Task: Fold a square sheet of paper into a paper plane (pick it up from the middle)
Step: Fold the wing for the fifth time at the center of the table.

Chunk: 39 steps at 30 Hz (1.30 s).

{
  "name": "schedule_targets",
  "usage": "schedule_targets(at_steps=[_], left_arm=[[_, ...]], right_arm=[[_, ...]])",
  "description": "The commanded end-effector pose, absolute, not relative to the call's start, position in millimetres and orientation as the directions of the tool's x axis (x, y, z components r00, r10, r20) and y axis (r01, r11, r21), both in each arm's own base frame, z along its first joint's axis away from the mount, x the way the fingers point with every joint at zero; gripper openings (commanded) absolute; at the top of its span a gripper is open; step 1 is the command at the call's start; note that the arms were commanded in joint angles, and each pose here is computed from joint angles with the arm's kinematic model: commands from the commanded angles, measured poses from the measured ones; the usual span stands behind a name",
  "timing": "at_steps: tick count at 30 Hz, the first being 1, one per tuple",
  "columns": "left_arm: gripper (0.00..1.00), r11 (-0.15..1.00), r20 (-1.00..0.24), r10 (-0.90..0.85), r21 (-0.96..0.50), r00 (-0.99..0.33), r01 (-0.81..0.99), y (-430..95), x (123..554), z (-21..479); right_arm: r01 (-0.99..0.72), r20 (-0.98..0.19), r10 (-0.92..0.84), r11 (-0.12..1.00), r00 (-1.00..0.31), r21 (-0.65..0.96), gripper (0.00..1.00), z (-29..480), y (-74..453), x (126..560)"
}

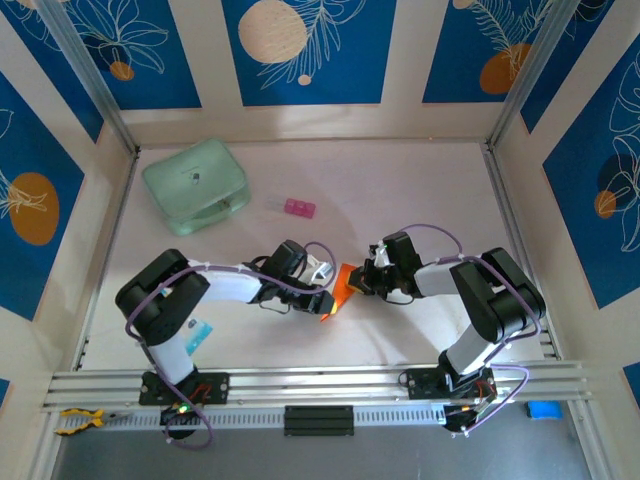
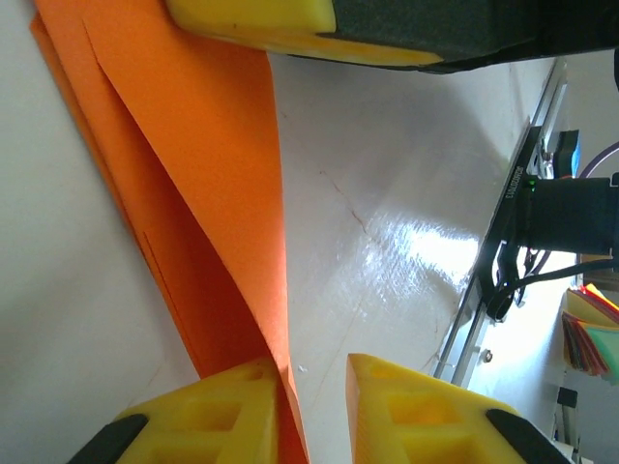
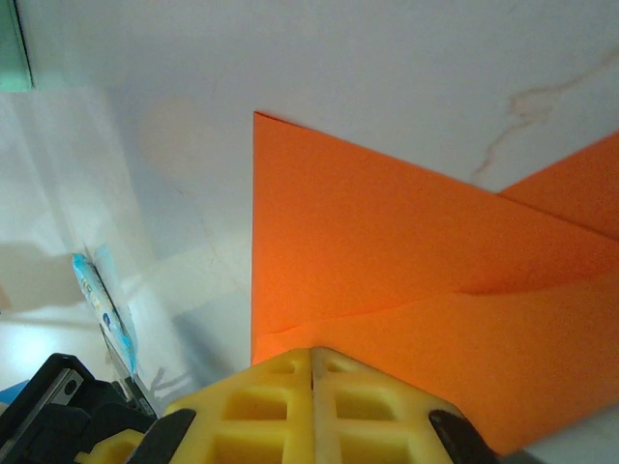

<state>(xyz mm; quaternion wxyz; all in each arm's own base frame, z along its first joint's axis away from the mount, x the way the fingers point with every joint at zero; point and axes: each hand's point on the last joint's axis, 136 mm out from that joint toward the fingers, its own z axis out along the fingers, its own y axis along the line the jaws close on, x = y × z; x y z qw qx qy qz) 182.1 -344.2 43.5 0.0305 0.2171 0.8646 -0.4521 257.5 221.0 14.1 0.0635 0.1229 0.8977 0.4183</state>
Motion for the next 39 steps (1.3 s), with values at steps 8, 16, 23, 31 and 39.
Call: schedule_targets(at_steps=[8,16,23,31,39], left_arm=[[0.28,0.521,-0.265,0.305,-0.757,-0.914,0.394,-347.9,199.5,45.1],[0.12,0.513,-0.259,0.302,-0.767,-0.918,0.385,-349.9,201.2,48.1],[0.0,0.486,-0.215,0.341,-0.793,-0.915,0.367,-347.7,186.9,42.6],[0.0,0.482,-0.151,0.399,-0.804,-0.904,0.348,-341.6,170.7,29.1],[0.05,0.518,-0.103,0.417,-0.79,-0.903,0.329,-333.5,162.4,17.1]], right_arm=[[0.251,0.061,0.285,0.697,-0.957,0.672,0.06,-16.4,206.3,236.6],[0.25,0.061,0.283,0.698,-0.957,0.671,0.06,-16.5,206.4,236.4],[0.255,0.066,0.285,0.703,-0.956,0.664,0.06,-18.7,206.2,235.7],[0.261,0.071,0.286,0.711,-0.956,0.652,0.06,-22.5,205.4,234.6],[0.265,0.075,0.285,0.718,-0.956,0.644,0.05,-24.3,205.4,233.9]])
